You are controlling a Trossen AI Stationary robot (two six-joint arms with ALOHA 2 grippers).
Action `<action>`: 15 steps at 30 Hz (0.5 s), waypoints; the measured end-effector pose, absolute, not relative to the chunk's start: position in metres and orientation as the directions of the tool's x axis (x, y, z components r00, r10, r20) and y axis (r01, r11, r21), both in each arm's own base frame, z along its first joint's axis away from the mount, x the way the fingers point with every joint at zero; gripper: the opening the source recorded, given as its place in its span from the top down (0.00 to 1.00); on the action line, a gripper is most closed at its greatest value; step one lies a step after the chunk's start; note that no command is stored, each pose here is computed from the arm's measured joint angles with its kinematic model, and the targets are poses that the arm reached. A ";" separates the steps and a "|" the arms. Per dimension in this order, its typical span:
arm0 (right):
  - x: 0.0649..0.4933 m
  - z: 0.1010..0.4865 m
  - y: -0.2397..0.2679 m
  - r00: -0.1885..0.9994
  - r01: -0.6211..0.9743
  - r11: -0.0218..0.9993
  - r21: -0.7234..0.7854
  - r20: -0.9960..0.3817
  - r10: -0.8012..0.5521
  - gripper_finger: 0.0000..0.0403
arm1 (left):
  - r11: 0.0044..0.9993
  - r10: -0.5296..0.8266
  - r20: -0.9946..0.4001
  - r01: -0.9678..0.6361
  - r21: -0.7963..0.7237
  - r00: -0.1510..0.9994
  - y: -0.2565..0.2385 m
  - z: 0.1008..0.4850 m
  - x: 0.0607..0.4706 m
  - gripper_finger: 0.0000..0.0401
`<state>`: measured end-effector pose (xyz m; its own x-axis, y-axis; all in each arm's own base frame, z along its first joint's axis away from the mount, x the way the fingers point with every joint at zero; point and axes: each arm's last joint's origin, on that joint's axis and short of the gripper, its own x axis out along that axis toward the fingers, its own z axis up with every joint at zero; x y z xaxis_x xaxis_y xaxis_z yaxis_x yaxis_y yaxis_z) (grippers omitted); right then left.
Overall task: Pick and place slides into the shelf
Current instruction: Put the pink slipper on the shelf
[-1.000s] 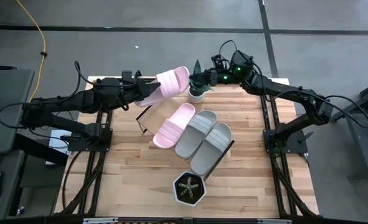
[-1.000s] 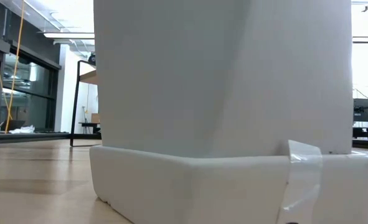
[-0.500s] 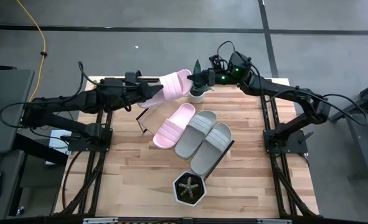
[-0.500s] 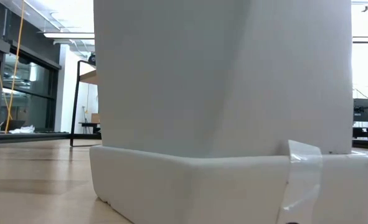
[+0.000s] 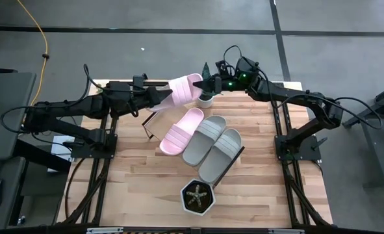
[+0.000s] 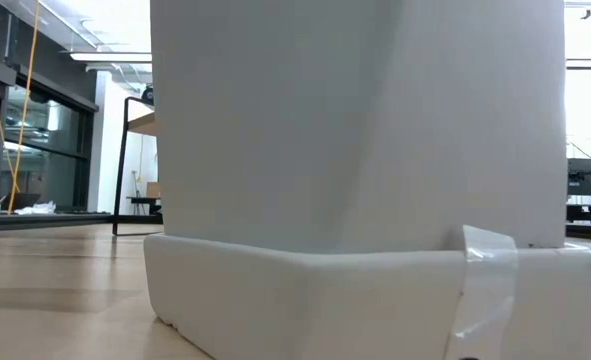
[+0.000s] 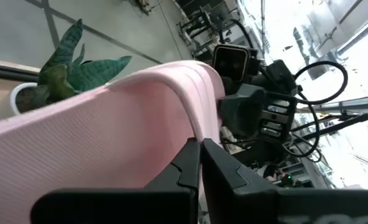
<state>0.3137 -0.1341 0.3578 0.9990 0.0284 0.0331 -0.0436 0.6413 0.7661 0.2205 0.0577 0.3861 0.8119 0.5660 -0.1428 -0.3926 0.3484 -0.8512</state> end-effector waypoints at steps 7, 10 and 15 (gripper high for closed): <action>0.313 0.358 -0.136 0.999 -0.027 0.656 0.755 0.034 0.003 0.73 | 0.381 0.569 -0.149 -0.420 -0.824 0.808 0.058 0.390 0.219 1.00; 0.313 0.358 -0.136 0.999 -0.010 0.665 0.747 0.032 -0.022 0.81 | 0.388 0.569 -0.149 -0.424 -0.819 0.808 0.058 0.390 0.218 1.00; 0.313 0.357 -0.137 0.998 0.013 0.679 0.734 0.029 -0.050 0.93 | 0.388 0.570 -0.147 -0.423 -0.819 0.809 0.058 0.390 0.218 1.00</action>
